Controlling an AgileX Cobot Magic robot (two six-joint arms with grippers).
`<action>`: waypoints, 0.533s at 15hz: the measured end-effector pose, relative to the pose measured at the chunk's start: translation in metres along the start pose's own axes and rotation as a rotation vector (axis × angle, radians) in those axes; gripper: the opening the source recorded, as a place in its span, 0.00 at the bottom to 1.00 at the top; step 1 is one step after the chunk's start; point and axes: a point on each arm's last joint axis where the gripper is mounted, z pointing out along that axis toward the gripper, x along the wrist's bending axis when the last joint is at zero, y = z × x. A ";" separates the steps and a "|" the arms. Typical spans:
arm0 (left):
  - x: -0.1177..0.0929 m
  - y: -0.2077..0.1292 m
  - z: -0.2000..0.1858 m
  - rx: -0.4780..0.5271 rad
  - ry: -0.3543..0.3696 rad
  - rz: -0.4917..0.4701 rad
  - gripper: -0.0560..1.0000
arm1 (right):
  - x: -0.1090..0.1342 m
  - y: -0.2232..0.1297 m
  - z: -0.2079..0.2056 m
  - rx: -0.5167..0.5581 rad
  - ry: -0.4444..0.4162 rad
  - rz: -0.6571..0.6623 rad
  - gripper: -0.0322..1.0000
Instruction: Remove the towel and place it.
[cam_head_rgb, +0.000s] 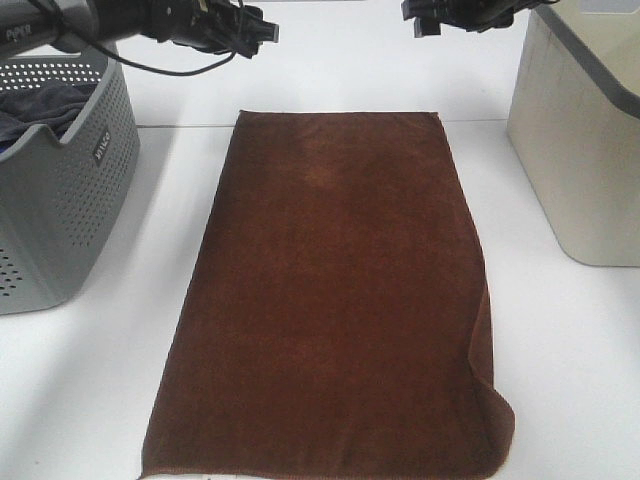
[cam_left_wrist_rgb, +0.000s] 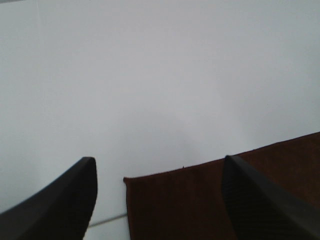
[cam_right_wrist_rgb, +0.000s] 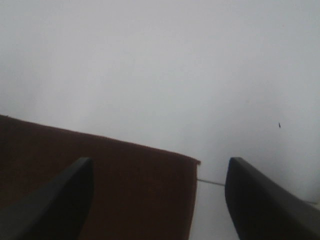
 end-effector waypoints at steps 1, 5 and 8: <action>-0.004 0.012 -0.013 0.038 0.008 0.001 0.69 | 0.001 0.007 -0.016 0.040 0.005 -0.001 0.71; -0.015 0.057 -0.078 0.194 0.045 0.003 0.69 | 0.006 0.027 -0.084 0.226 0.030 -0.002 0.71; -0.012 0.084 -0.132 0.301 0.080 -0.012 0.69 | 0.010 0.027 -0.118 0.369 0.060 0.007 0.71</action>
